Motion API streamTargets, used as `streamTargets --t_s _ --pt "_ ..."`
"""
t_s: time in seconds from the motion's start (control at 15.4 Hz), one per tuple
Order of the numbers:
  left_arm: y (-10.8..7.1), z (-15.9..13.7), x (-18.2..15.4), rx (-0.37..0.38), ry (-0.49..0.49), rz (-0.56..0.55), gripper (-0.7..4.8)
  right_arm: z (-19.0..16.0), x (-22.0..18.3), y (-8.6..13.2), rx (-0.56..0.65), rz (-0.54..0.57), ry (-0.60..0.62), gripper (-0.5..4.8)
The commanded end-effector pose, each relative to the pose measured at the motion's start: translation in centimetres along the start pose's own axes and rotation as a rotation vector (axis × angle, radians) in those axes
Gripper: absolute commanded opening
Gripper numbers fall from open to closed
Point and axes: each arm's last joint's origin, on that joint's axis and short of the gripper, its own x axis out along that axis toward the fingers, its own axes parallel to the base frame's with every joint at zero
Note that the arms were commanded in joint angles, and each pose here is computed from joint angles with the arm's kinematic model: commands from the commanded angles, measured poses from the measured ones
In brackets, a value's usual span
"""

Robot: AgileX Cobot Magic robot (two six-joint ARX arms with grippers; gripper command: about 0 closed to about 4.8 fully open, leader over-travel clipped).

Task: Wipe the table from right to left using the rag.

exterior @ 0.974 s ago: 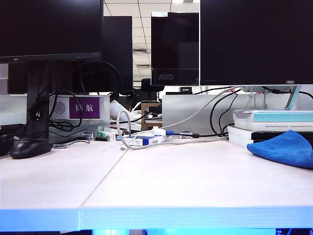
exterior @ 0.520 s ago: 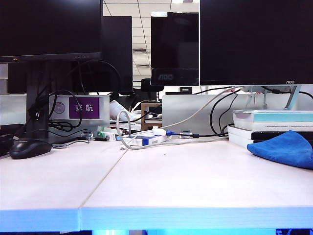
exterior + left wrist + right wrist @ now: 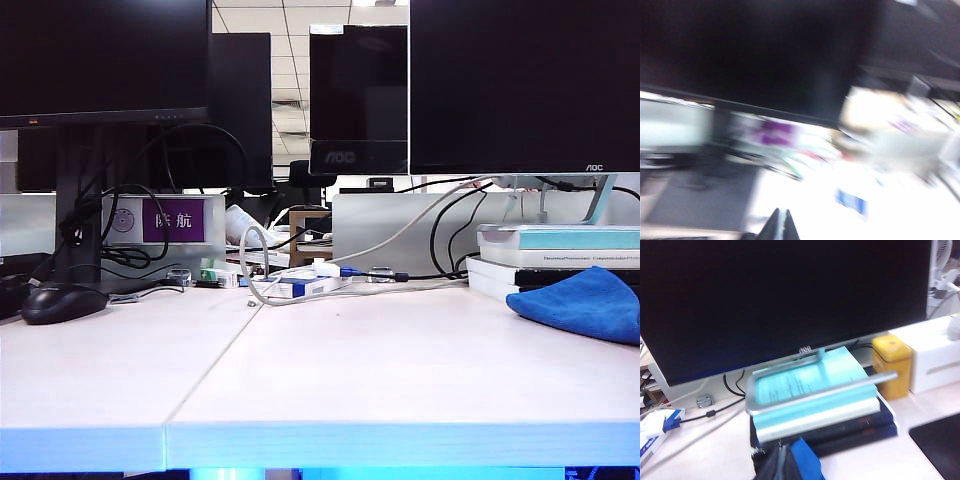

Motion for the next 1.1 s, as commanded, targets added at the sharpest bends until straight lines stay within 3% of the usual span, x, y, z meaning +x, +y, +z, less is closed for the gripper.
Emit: streamTargets --t_s 0.06,0.32,0.58,0.78,0.91,1.1 --pt "-1.5 2.2 3.2 0.013 0.166 -0.227 -0.05 3.0 2.4 1.2 -0.003 -0.003 0.027 -0.06" --pt "-6.2 4.7 4.9 0.041 0.184 -0.477 -0.05 5.6 5.4 2.5 -0.044 -0.014 0.194 -0.06" --pt "-11.3 4.7 4.3 0.116 0.314 -0.7 -0.05 4.8 7.8 3.0 -0.092 0.027 0.381 -0.05" --pt "-13.1 3.8 3.9 0.216 0.431 -0.661 -0.05 3.3 8.6 3.0 -0.104 0.032 0.51 -0.05" --pt "-13.6 3.5 3.6 0.229 0.476 -0.68 -0.05 2.7 8.7 2.9 -0.111 0.025 0.567 -0.05" --pt "-13.6 4.0 3.3 0.228 0.464 -0.688 -0.05 1.6 9.0 2.8 -0.121 0.015 0.666 -0.06"
